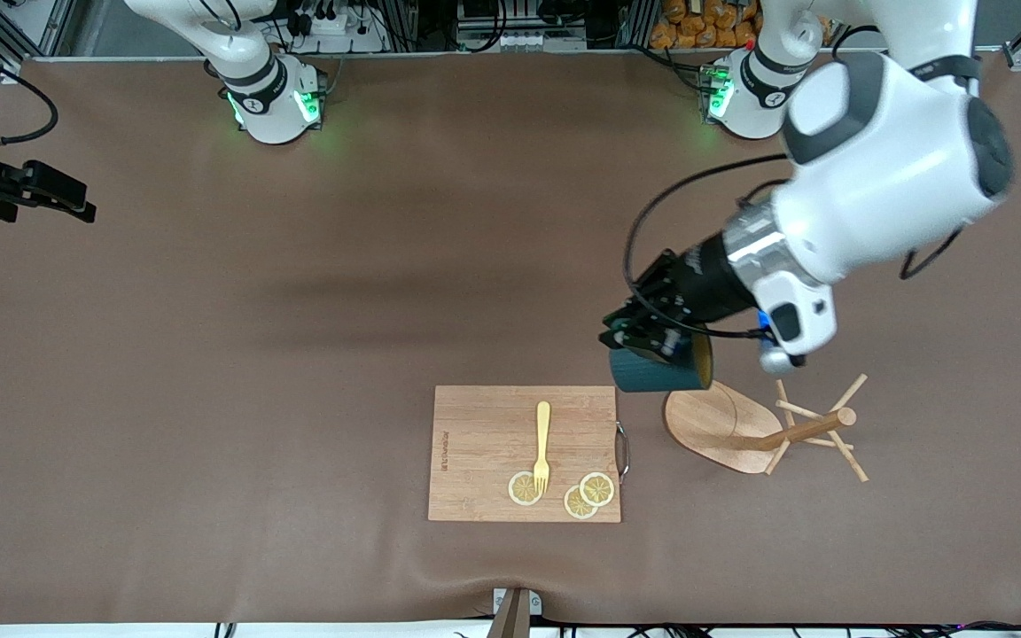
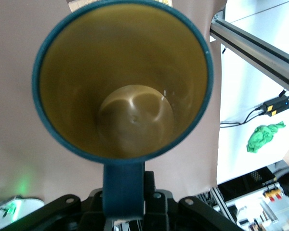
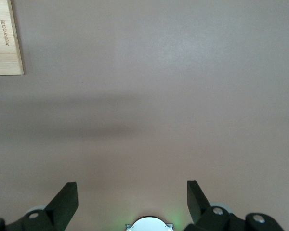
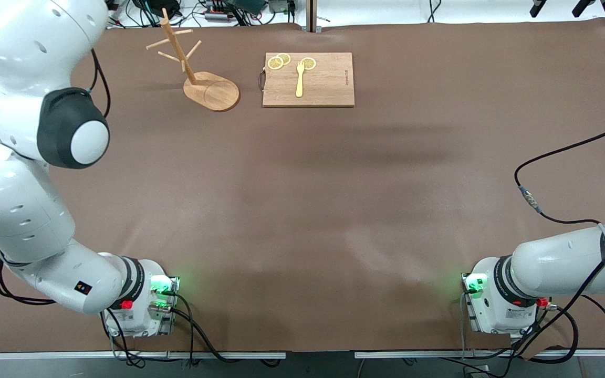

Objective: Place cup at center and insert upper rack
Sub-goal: 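Carry the mug with the left gripper to the wooden mug tree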

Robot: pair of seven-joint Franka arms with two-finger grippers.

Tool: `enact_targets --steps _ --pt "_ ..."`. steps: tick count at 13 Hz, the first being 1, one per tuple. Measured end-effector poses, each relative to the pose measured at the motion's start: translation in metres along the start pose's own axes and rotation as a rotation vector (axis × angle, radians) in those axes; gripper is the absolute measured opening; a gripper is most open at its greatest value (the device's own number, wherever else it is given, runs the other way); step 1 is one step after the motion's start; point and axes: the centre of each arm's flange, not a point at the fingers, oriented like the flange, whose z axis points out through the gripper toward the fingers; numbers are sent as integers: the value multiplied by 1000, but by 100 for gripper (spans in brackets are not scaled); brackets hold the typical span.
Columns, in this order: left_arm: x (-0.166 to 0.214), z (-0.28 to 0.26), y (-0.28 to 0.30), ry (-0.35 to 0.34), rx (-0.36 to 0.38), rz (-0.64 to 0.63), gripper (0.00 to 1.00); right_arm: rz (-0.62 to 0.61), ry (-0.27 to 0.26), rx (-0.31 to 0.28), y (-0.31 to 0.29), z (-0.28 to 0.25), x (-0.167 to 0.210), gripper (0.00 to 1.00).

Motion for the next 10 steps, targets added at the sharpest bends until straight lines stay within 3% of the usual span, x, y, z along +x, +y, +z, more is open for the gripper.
enact_targets --steps 4,7,10 --pt "82 -33 -3 -151 28 6 22 6 11 0 3 -1 1 100" --pt "143 -40 -9 -285 38 7 22 5 71 1 3 -8 7 100" --pt "182 -24 -12 -377 32 -2 22 5 112 2 2 -13 11 100"
